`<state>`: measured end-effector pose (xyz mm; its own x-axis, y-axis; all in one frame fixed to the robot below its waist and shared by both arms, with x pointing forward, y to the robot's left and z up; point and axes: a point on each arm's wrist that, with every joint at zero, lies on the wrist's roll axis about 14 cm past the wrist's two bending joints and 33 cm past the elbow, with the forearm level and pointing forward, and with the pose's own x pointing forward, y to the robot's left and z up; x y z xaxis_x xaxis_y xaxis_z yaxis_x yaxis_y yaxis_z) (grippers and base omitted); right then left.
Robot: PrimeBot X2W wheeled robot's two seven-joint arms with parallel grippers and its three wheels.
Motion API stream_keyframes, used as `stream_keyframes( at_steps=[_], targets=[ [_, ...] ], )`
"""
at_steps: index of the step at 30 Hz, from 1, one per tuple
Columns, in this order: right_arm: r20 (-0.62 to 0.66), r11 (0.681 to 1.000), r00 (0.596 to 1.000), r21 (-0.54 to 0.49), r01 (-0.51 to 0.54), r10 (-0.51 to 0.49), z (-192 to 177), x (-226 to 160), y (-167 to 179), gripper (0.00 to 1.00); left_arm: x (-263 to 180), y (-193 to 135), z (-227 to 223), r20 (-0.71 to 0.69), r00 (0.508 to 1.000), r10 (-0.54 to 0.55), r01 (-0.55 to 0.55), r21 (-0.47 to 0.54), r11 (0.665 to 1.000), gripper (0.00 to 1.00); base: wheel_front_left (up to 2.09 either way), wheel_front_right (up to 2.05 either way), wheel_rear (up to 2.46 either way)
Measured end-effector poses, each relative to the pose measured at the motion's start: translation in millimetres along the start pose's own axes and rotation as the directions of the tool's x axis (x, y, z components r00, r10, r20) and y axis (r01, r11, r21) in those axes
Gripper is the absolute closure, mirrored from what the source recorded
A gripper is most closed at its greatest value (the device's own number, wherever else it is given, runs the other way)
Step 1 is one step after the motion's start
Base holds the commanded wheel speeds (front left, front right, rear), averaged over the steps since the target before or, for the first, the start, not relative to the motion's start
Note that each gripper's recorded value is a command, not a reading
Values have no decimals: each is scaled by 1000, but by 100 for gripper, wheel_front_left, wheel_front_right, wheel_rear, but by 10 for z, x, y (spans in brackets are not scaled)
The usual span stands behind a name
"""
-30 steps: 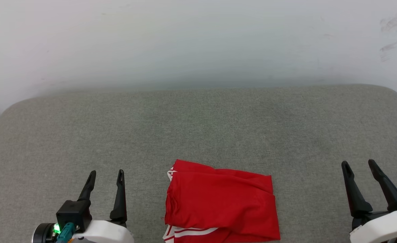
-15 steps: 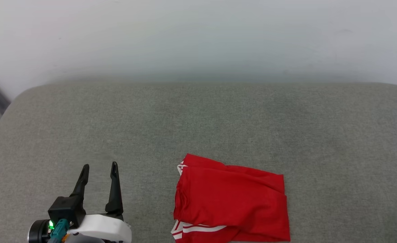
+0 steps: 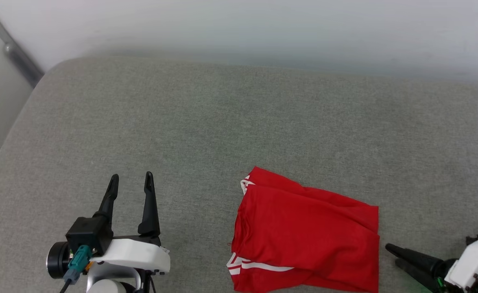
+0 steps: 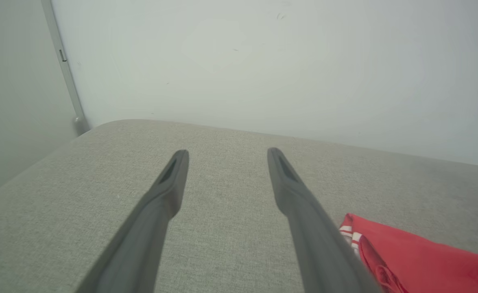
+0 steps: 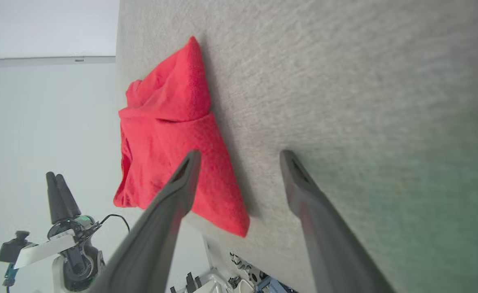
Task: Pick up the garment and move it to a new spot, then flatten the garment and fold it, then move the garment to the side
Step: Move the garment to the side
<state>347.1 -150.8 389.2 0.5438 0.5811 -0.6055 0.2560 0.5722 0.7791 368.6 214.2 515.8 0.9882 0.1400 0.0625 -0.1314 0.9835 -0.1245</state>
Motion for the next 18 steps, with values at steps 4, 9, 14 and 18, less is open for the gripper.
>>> stream_keyframes(
  at_steps=[4, 9, 14, 18],
  targets=[
    [-98, 999, 994, 21, -46, 48, -118, 250, 140, 0, 32, 21, -46, -10, 1000, 12, -12, -7, 1000, 0, 0, 0, 0],
    [-162, 996, 982, 17, -92, 93, -226, 473, 316, 62, 46, 39, -40, -4, 1000, 16, -16, 6, 1000, 0, 0, 0, 0],
    [-174, 994, 979, -12, -106, 102, -286, 535, 400, 100, 51, -11, -18, 7, 1000, 0, 0, 10, 1000, 0, 0, 0, 0],
    [-119, 987, 990, -137, -87, 71, -171, 478, 479, 100, 48, -52, -5, 13, 1000, -17, 17, 12, 1000, 0, 0, 0, 0]
  ],
)
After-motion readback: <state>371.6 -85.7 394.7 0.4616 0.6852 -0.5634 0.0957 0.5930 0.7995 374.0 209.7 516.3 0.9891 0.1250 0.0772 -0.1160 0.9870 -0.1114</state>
